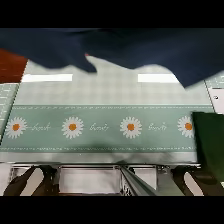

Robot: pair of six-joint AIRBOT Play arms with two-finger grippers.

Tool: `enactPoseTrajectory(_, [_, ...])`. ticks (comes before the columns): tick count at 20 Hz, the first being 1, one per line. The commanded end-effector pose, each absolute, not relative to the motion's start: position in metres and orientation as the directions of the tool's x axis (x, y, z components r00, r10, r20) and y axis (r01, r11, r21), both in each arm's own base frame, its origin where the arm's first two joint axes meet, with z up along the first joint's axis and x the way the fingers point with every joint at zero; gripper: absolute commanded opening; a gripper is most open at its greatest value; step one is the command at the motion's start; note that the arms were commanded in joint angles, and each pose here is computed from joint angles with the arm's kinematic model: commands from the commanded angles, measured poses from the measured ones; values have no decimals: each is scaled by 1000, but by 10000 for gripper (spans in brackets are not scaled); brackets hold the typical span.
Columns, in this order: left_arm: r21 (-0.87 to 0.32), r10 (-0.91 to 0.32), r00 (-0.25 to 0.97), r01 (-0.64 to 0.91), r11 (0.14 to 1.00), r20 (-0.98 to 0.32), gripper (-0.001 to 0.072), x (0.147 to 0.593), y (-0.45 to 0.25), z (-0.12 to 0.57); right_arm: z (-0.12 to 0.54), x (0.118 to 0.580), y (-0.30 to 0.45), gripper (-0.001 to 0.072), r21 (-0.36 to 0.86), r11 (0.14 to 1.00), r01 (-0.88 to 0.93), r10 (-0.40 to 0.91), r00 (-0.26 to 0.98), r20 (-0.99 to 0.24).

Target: Fold the shirts.

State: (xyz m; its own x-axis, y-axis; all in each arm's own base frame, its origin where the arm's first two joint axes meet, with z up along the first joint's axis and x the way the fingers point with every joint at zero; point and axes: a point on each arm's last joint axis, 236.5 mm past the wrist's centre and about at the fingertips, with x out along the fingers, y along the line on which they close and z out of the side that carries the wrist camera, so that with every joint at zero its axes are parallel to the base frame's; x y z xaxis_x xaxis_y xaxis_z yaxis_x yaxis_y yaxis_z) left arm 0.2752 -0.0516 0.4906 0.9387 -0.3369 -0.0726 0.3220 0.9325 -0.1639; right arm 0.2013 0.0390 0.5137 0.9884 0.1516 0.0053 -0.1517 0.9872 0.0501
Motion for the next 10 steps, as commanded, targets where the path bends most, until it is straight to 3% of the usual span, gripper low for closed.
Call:
enactPoseTrajectory(1, [-15,-41,995,40,999,-90,21,218,-16,493,521,132,-5,27,33,997,64,-67,995,68])
enactPoseTrajectory(4, [39,23,993,-19,999,-115,21,183,-2,484,502,124,-16,27,25,993,113,-113,994,-3])
enactPoseTrajectory(6, [45,24,974,-14,999,-226,21,180,6,456,478,135,-12,27,36,995,98,-94,991,-93])
enactPoseTrajectory(10, [30,-73,858,102,994,-509,21,231,-21,359,388,189,11,27,98,995,5,31,928,-371])
